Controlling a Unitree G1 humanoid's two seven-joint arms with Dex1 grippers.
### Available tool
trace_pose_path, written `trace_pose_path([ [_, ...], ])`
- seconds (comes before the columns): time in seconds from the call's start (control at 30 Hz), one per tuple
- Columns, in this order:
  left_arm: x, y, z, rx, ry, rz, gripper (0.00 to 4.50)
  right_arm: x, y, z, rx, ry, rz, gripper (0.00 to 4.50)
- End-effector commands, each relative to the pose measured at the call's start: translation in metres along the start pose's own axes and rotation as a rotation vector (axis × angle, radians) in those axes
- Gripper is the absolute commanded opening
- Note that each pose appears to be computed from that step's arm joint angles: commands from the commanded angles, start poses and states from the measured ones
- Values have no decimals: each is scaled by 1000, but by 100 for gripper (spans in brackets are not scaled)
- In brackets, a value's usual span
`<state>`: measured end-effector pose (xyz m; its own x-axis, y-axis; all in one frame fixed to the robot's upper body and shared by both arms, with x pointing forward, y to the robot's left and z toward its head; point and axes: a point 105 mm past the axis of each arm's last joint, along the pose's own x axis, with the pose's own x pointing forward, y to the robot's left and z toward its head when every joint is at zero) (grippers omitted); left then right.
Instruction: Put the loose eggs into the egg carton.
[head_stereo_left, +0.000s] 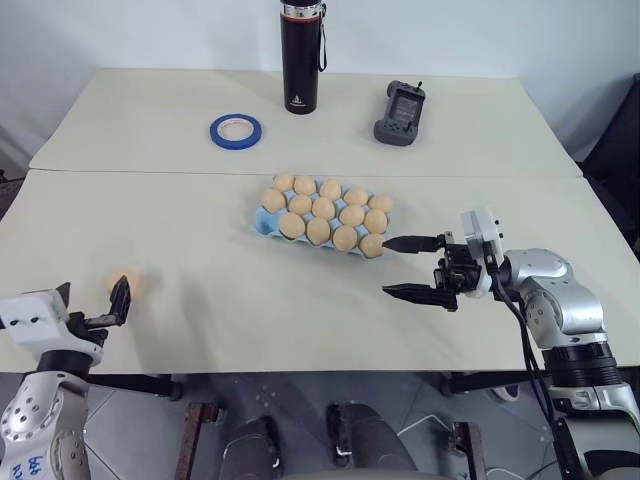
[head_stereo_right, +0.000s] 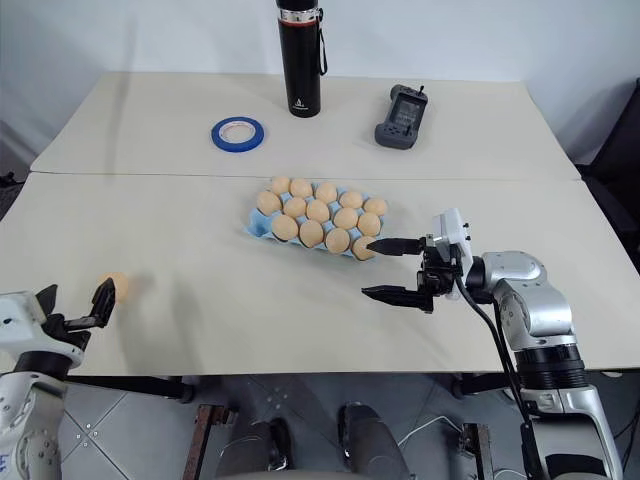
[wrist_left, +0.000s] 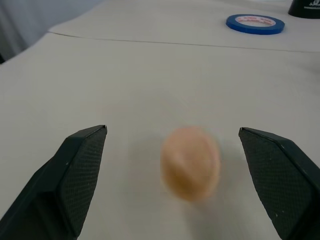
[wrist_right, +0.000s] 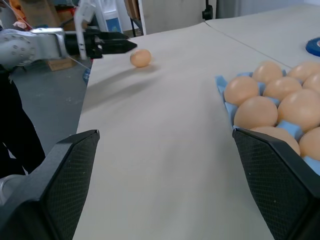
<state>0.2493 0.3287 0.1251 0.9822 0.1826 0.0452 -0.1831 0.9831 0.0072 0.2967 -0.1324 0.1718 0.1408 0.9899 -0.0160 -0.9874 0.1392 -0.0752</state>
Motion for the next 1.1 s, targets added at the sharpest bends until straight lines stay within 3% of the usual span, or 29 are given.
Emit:
trace_pose_path([
  [0.03, 13, 2, 0, 19, 15, -26, 450, -1, 5, 19, -12, -101, 4, 446],
  [0.3, 27, -14, -21, -14, 95, -122, 450, 1, 2, 14, -22, -85, -29, 446],
  [0.4, 27, -16, -25, -8, 111, -125, 396, 0, 0, 14, -24, -81, -45, 450],
  [0.63, 33, -21, -15, 27, 95, -175, 181, -4, 3, 15, -33, -100, -52, 450],
  [0.7, 40, -25, -5, 47, 75, -206, 157, -5, 5, 15, -35, -108, -53, 450],
  [0.9, 68, -55, 34, 97, -16, -349, 149, -6, 8, 19, -54, -135, -70, 450],
  [0.97, 87, -79, 54, 102, -69, -443, 148, -6, 10, 21, -63, -153, -81, 450],
  [1.1, 116, -120, 70, 84, -99, -601, 148, -4, 13, 21, -80, -180, -101, 450],
])
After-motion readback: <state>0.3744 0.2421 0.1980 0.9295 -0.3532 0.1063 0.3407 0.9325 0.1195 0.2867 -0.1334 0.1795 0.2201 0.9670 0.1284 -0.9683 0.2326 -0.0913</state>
